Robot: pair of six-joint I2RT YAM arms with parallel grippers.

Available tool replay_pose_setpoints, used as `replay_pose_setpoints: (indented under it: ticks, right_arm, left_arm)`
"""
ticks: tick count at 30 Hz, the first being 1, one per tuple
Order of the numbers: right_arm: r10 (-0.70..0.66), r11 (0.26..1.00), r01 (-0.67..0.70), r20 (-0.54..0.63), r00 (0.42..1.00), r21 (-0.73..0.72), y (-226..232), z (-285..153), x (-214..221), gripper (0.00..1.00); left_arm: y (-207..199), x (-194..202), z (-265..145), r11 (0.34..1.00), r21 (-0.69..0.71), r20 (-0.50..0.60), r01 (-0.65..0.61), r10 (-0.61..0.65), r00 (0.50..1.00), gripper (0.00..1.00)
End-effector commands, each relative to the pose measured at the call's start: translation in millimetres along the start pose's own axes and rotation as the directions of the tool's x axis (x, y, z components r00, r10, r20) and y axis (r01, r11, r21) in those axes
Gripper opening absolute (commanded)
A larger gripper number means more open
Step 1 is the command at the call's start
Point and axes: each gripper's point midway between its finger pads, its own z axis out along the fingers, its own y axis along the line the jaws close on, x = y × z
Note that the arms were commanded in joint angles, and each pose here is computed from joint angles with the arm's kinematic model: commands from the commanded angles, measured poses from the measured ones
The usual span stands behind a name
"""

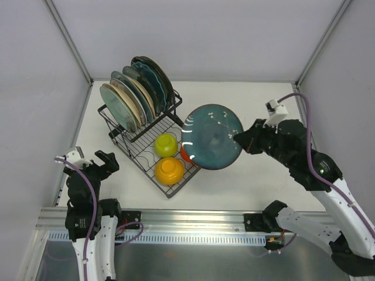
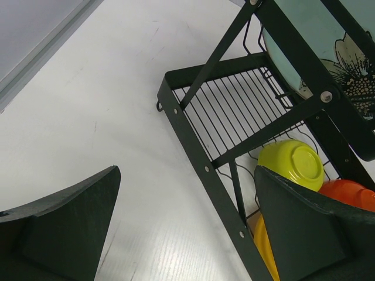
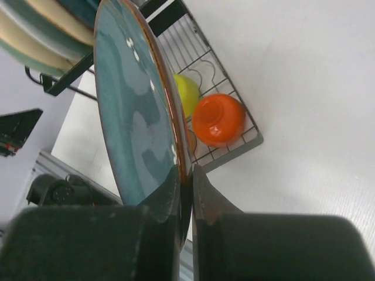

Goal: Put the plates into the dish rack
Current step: Insert the plate into the dish rack

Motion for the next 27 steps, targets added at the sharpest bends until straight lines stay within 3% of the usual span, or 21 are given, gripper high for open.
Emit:
replay_pose_setpoints:
  ticks: [1,7,16,22,27]
  right_arm:
    - [-0.019,0.989,0.051,0.221,0.975,-0.140,65.9,-8.2,-68.5,0.01]
    - [-0.078,0.958,0.128,0.195,0.978,-0.257,134.6,7.4,-63.1,0.01]
    - [-0.102,0.902,0.197,0.253,0.962,-0.385,219.1,11.5,-73.4,0.00]
    - [-0.074,0.852,0.230,0.328,0.942,-0.470,260.2,4.5,-85.6,0.01]
    - [-0.068,0.850,0.277,0.427,0.902,-0.448,281.1,3.4,-102.0,0.01]
  left_arm:
    - [0.6,-7.7,-1.1,1.000,-0.004,0.038,-0.003,0.003,0.999,0.99]
    - [5.7,-5.7,0.7,0.999,-0.038,0.028,0.015,-0.014,1.000,0.99]
    - [13.4,-5.0,1.2,0.996,-0.087,0.022,0.030,-0.028,0.999,0.99]
    - [17.3,-4.5,1.4,0.993,-0.111,0.020,0.037,-0.035,0.999,0.99]
    - [18.6,-4.7,1.0,0.992,-0.120,0.019,0.039,-0.037,0.999,0.99]
